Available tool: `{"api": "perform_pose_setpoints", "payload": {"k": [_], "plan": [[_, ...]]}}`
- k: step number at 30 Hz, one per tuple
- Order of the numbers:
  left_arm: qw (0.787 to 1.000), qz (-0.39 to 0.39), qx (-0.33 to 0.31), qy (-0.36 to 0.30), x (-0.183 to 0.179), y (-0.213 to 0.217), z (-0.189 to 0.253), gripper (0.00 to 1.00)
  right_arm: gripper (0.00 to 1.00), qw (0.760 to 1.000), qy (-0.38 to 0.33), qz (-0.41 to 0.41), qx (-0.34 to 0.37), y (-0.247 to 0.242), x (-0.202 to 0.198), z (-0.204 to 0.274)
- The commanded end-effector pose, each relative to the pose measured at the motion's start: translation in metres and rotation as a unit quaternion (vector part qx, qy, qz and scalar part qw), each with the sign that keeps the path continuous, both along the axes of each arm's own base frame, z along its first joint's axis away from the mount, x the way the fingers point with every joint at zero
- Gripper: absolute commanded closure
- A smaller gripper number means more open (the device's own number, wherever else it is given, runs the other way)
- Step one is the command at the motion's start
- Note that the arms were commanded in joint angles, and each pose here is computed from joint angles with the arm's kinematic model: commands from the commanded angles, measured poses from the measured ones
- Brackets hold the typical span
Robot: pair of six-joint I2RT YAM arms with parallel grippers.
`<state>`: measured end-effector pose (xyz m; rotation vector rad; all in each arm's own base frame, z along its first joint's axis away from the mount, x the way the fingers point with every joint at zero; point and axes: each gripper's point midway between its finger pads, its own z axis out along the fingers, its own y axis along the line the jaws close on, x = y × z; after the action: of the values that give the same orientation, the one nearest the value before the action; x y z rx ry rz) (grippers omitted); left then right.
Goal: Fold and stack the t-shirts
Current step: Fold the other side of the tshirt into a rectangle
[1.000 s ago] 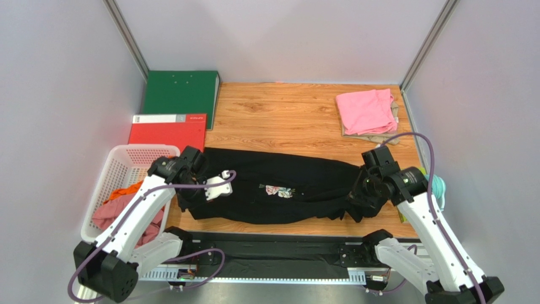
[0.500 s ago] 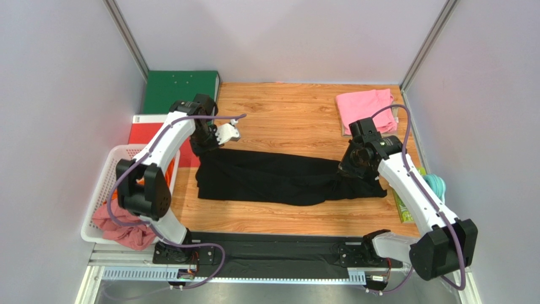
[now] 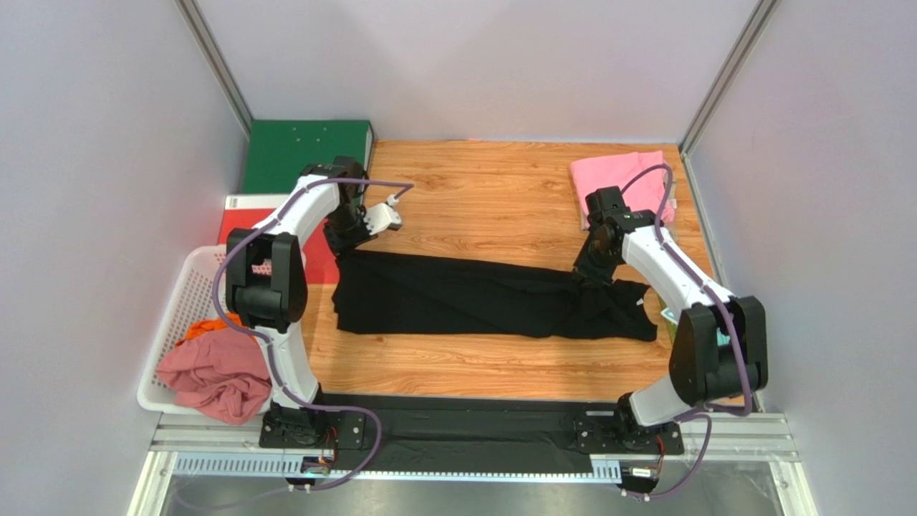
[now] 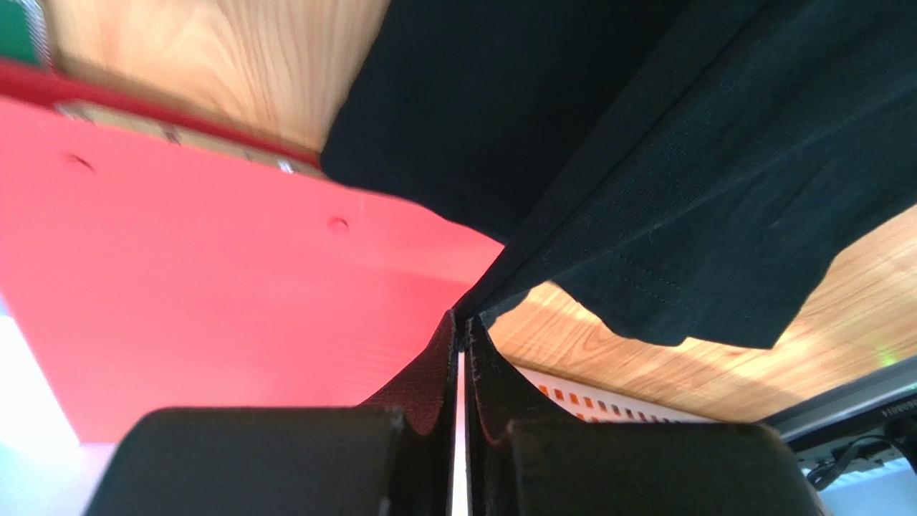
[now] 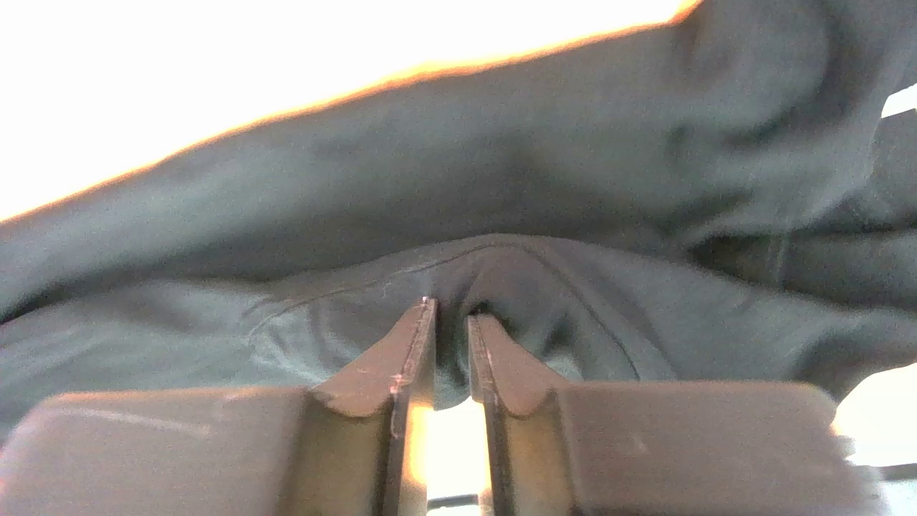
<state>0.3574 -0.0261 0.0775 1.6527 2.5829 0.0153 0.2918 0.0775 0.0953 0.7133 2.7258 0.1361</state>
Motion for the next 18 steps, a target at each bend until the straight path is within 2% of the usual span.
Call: {"api": "perform_pose_setpoints", "payload": {"k": [1, 2, 3, 5, 7, 8, 10, 11, 13, 15, 16, 17, 18], "plan": [[0.999, 0.007, 0.027, -0.032, 0.0, 0.032, 0.008, 1.0, 0.59, 0.998, -0.058, -0.001, -0.026, -0.012, 0.054, 0.016], [0.999, 0.01, 0.03, -0.045, 0.001, 0.036, 0.013, 1.0, 0.57, 0.997, -0.06, -0.004, -0.039, -0.017, 0.062, 0.019], [0.998, 0.017, 0.031, -0.048, 0.001, 0.043, 0.014, 0.94, 0.55, 0.998, -0.043, -0.008, -0.049, -0.023, 0.064, 0.013], [0.997, 0.024, 0.031, -0.06, 0.001, 0.048, 0.024, 0.83, 0.46, 0.997, -0.058, -0.005, -0.054, -0.024, 0.079, 0.026], [0.997, 0.03, 0.02, -0.07, -0.002, 0.044, 0.034, 0.64, 0.35, 0.997, -0.059, -0.003, -0.058, -0.026, 0.084, 0.031], [0.996, 0.031, 0.013, -0.086, -0.002, 0.039, 0.047, 0.39, 0.34, 0.996, -0.068, -0.004, -0.064, -0.028, 0.088, 0.041], [0.994, 0.035, -0.012, -0.107, -0.006, 0.029, 0.068, 0.25, 0.31, 0.994, -0.079, -0.006, -0.075, -0.032, 0.09, 0.052], [0.993, 0.032, -0.019, -0.114, -0.008, 0.023, 0.076, 0.11, 0.3, 0.994, -0.082, -0.005, -0.077, -0.033, 0.088, 0.058], [0.989, 0.04, -0.044, -0.135, -0.014, 0.013, 0.098, 0.0, 0.25, 0.991, -0.098, -0.006, -0.09, -0.038, 0.083, 0.073], [0.987, 0.038, -0.072, -0.141, -0.022, -0.001, 0.113, 0.0, 0.21, 0.99, -0.11, -0.009, -0.092, -0.041, 0.069, 0.085], [0.987, 0.034, -0.099, -0.125, -0.038, -0.012, 0.117, 0.0, 0.19, 0.99, -0.113, -0.009, -0.084, -0.04, 0.063, 0.088], [0.988, 0.019, -0.107, -0.114, -0.048, -0.024, 0.115, 0.0, 0.17, 0.989, -0.133, -0.015, -0.066, -0.036, 0.054, 0.102], [0.991, 0.011, -0.103, -0.087, -0.062, -0.028, 0.1, 0.0, 0.12, 0.991, -0.124, -0.01, -0.053, -0.031, 0.043, 0.093]]}}
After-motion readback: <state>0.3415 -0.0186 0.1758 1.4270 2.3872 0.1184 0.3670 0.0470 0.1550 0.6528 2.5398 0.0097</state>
